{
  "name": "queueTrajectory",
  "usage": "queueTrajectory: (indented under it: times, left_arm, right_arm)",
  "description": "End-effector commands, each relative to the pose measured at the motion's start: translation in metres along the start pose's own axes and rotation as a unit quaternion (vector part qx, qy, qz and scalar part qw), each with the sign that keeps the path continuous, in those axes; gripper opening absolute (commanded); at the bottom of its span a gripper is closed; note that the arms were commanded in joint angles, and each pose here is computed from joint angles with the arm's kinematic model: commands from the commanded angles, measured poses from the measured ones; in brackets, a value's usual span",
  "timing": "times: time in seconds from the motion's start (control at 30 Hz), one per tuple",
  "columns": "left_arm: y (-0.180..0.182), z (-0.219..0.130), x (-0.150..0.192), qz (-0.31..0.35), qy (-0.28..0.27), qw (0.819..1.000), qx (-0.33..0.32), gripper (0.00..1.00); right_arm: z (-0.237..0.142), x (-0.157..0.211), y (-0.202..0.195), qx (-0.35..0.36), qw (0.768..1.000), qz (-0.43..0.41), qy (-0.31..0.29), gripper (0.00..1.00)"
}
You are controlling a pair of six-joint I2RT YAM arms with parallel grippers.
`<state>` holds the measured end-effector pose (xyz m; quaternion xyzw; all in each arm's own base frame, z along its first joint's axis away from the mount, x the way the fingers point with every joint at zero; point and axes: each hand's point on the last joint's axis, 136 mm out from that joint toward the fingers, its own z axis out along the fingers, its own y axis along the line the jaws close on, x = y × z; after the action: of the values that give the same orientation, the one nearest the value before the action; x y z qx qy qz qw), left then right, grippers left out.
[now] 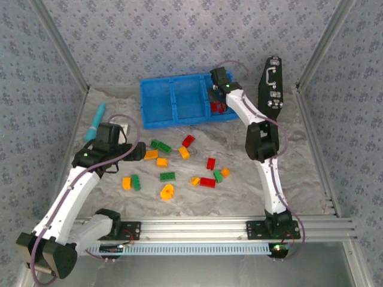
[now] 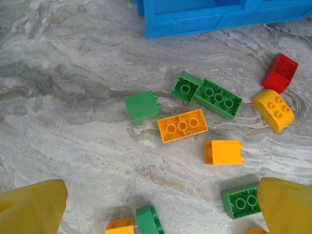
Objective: Sort the legos into containers by color
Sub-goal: Place the lego in the container.
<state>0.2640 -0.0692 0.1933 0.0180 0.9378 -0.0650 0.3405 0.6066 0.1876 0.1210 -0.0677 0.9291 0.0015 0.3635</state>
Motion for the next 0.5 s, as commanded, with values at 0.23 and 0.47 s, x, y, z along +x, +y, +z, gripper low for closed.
queueTrajectory:
  times: [0.23, 0.47]
  left_arm:
    - [0.016, 0.021, 0.041, -0.066, 0.05, 0.996, -0.036, 1.0]
    - [0.002, 0.045, 0.02, -0.055, 0.043, 0.998, -0.007, 1.0]
  right_arm:
    - [-0.023, -0.022, 0.003, -0.052, 0.998, 0.004, -0.029, 0.61]
    - [-0.088, 0.009, 0.013, -0.122, 0.992, 0.029, -0.008, 0.68]
